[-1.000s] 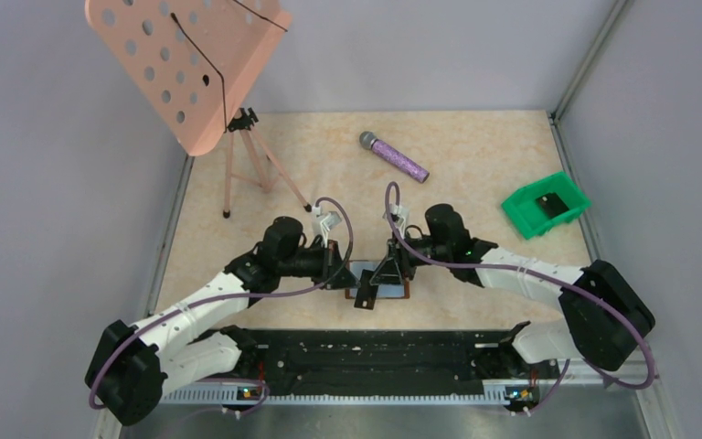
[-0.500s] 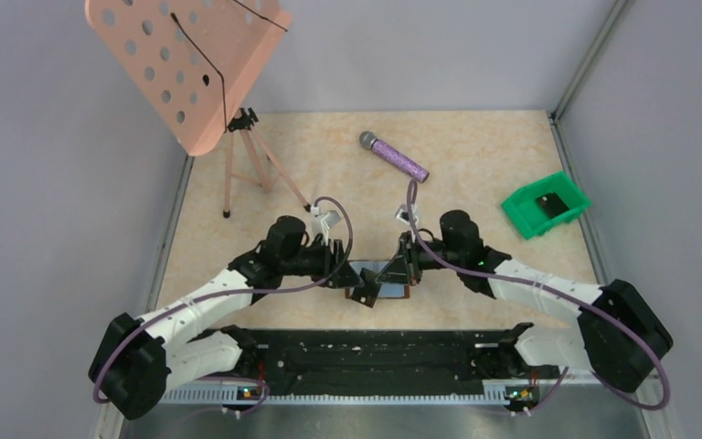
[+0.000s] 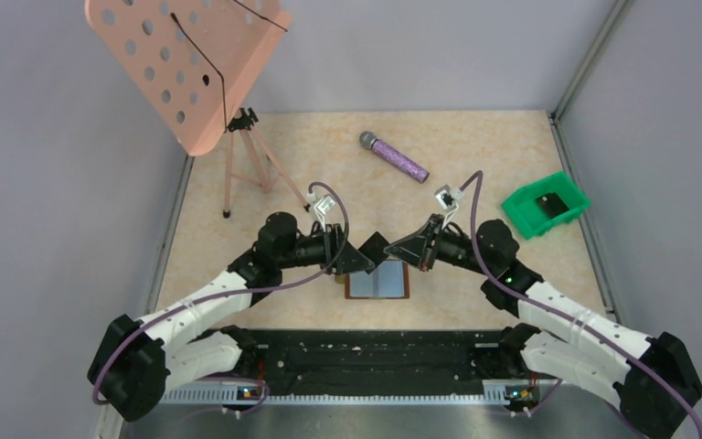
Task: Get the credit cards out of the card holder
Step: Place the credit card in the storage box.
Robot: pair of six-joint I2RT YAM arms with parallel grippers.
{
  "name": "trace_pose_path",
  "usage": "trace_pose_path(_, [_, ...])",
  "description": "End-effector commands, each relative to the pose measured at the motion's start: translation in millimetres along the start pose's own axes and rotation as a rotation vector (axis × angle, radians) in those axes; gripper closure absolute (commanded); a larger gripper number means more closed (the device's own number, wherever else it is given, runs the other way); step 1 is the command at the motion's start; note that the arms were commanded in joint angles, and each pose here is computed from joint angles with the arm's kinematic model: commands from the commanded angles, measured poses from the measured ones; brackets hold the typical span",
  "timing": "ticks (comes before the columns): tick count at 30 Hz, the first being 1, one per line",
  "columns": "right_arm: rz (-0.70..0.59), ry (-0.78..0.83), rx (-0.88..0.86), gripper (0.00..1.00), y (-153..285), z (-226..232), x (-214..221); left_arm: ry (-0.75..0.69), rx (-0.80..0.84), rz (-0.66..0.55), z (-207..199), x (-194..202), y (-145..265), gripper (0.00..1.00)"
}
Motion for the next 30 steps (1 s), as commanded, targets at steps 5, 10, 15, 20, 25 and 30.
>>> trace_pose_path(5, [-0.134, -0.041, 0.024, 1.00, 1, 3, -14, 0.013, 0.143, -0.160, -30, -17, 6, 0.80])
trace_pose_path(10, [0.016, 0.002, 0.007, 0.79, 3, -6, 4, -0.007, 0.107, -0.171, -28, -15, 10, 1.00])
trace_pose_path(15, [0.104, 0.011, -0.113, 0.55, 12, -11, -6, -0.045, 0.112, -0.085, -25, -2, 16, 1.00])
trace_pose_path(20, [0.156, 0.035, -0.185, 0.47, 13, -8, -11, -0.045, 0.129, -0.010, -19, 12, 20, 1.00])
trace_pose_path(25, [0.176, 0.018, -0.203, 0.38, 9, -9, -13, -0.049, 0.148, 0.039, -18, 18, 21, 1.00])
trace_pose_path(30, [0.197, 0.009, -0.216, 0.36, 1, -16, -14, -0.058, 0.154, 0.069, -19, 17, 19, 1.00])
Point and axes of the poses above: each gripper's point midway between its finger pads, its own y axis back along the fingers, its own z axis along the line the jaws close on, x = y × z, the point moved 8 cm from there along y, back along the fingers, and after that the axes turned 5 degrees about y, right-handed, at the moved point
